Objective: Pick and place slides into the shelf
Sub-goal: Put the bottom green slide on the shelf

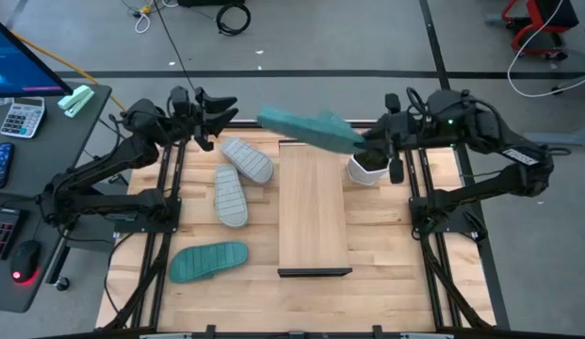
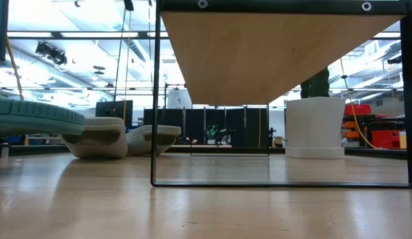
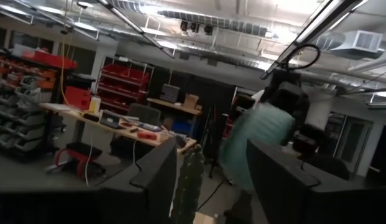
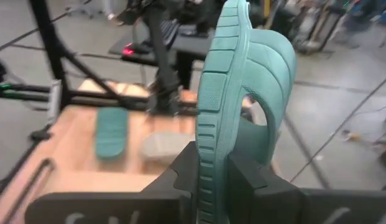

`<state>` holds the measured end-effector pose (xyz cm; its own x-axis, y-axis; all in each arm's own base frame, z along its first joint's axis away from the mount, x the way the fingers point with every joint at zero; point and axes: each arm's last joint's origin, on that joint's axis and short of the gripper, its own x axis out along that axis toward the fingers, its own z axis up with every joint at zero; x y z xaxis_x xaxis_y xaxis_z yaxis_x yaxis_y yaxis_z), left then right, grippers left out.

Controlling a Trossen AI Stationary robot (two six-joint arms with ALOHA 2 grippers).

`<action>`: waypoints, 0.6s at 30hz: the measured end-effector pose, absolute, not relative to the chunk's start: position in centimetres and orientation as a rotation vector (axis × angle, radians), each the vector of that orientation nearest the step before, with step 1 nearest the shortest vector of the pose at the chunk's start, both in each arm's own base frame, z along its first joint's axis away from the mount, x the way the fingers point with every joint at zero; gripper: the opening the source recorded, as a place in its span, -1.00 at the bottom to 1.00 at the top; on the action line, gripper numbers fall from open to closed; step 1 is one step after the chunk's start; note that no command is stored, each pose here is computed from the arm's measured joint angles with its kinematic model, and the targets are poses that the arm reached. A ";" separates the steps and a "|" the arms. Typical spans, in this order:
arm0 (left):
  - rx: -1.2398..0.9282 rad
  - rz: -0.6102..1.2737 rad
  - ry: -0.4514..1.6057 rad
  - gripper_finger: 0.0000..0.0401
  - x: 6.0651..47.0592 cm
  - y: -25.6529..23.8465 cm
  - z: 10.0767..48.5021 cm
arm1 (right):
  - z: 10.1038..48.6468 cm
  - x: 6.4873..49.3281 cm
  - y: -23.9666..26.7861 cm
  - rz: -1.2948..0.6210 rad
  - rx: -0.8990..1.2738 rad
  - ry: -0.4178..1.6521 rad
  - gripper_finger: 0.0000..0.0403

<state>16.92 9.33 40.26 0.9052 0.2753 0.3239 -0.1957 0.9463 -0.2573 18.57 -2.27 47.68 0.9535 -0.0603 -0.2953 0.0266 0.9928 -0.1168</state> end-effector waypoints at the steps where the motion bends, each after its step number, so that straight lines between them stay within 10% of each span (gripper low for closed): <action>1: -0.222 0.247 -0.364 -0.03 16.9 9.4 40.2 | 47.6 18.5 -2.0 -0.032 -0.098 0.315 -0.74; 18: -0.235 0.263 -0.308 -0.05 17.1 9.5 39.7 | 45.2 17.2 2.2 0.130 0.028 0.592 -0.75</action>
<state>17.08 9.52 39.67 0.9196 0.2886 0.2664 -0.2176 0.9391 -0.2661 17.16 2.24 45.25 0.8216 0.1305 -0.5549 -0.1141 0.9914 0.0642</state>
